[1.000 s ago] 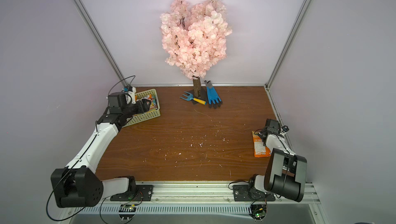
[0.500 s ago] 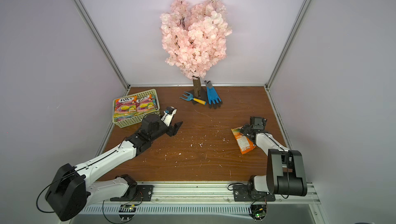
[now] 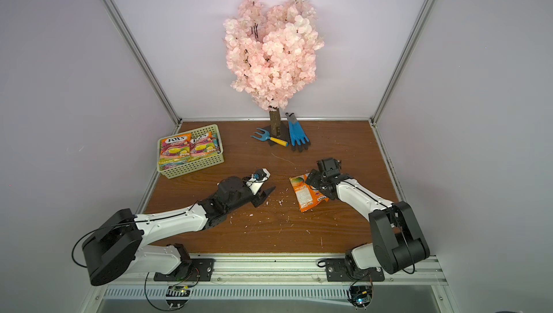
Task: Put the candies in the basket
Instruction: Move the candy to the center of the board, then pick up the candy at the center of the board.
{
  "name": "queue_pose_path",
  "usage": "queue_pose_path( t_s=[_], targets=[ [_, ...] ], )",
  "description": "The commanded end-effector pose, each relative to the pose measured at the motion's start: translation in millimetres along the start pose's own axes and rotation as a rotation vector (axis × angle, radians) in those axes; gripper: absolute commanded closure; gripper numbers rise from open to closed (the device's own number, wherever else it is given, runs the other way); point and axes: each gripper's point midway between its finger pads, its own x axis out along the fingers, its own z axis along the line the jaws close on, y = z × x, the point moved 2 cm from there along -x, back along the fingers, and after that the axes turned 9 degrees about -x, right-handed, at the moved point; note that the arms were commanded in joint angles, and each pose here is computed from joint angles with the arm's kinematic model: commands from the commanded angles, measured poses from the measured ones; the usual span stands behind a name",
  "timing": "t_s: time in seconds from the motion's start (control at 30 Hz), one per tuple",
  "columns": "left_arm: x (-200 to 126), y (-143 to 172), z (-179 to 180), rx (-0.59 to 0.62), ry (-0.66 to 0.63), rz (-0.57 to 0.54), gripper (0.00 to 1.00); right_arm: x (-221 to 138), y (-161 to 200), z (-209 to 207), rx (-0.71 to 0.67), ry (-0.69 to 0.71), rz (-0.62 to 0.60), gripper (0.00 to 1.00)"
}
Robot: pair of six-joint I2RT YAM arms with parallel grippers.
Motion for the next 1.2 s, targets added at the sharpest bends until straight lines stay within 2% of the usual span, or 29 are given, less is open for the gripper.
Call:
queue_pose_path(
  t_s=[0.0, 0.1, 0.23, 0.3, 0.63, 0.97, 1.1, 1.17],
  targets=[
    [5.2, -14.2, -12.7, 0.082, 0.009, -0.074, 0.44, -28.5, 11.9, -46.1, 0.024, 0.209, 0.019, 0.07],
    [6.7, -14.2, -18.1, 0.104, 0.02, -0.098, 0.44, -30.2, 30.5, -50.9, 0.075, 0.16, 0.046, 0.15],
    [8.6, -12.8, -19.1, 0.126, 0.02, -0.111, 0.44, -20.2, 48.8, -40.0, 0.171, -0.014, 0.043, 0.4],
    [10.2, -11.7, -17.8, 0.138, 0.011, -0.108, 0.44, -16.1, 51.5, -36.4, 0.206, -0.063, 0.032, 0.47],
    [12.4, -8.7, -17.5, 0.15, 0.011, -0.102, 0.44, -6.0, 49.7, -36.4, 0.295, -0.122, -0.037, 0.46],
    [12.3, -3.6, -17.6, 0.149, 0.008, -0.09, 0.44, 2.1, 51.4, -30.7, 0.293, -0.197, -0.065, 0.46],
    [12.9, -3.7, -17.3, 0.148, 0.006, -0.09, 0.44, 3.8, 52.1, -29.4, 0.303, -0.215, -0.067, 0.51],
    [13.2, -3.8, -17.2, 0.151, 0.005, -0.09, 0.45, 3.6, 52.0, -29.3, 0.305, -0.215, -0.068, 0.57]
  ],
)
